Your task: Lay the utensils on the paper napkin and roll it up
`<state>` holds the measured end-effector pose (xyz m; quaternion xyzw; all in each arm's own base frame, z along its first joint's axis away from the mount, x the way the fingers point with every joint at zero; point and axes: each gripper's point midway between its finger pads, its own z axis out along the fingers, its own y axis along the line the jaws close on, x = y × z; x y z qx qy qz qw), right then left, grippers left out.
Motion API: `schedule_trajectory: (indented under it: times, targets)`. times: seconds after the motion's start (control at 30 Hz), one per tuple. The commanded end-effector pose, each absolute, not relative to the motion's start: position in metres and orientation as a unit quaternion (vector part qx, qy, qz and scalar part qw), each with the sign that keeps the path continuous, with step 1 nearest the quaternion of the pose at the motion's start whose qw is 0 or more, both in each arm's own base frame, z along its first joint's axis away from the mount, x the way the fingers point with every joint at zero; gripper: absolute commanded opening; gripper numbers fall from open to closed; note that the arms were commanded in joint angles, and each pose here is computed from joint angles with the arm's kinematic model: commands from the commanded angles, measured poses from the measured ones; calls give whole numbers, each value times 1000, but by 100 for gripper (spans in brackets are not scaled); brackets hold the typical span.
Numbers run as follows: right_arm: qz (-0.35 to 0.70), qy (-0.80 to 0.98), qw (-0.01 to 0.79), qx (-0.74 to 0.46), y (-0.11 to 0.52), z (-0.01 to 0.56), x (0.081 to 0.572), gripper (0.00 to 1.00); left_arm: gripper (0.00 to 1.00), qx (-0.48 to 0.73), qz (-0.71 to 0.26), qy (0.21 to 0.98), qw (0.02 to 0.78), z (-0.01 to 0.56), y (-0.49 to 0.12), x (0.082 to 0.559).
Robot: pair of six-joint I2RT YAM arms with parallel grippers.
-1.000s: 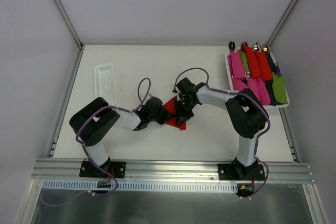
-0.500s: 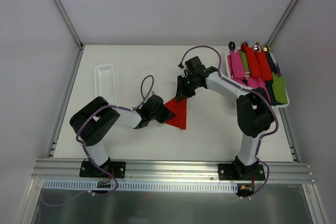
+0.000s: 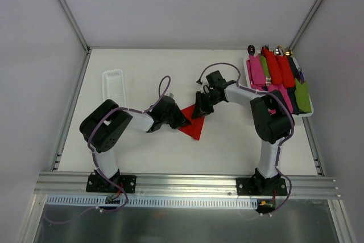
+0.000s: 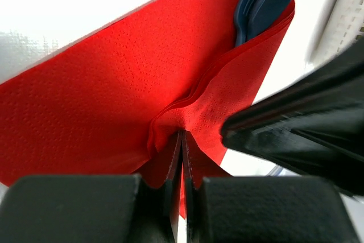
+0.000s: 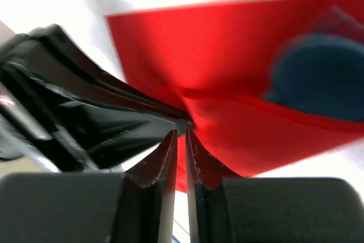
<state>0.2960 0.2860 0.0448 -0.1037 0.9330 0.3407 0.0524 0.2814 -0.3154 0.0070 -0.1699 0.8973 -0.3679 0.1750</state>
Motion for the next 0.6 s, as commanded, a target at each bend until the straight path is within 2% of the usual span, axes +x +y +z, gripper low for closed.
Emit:
schedule_trajectory:
  times: [0.0,0.57]
  targets:
    - [404,908,80,-78,285,70,304,14,0,-194,-216,952,100,-74,-250,230]
    - [402,914,56,-22,282,45,314,16,0,-209,-219,948,101,-77,-249,230]
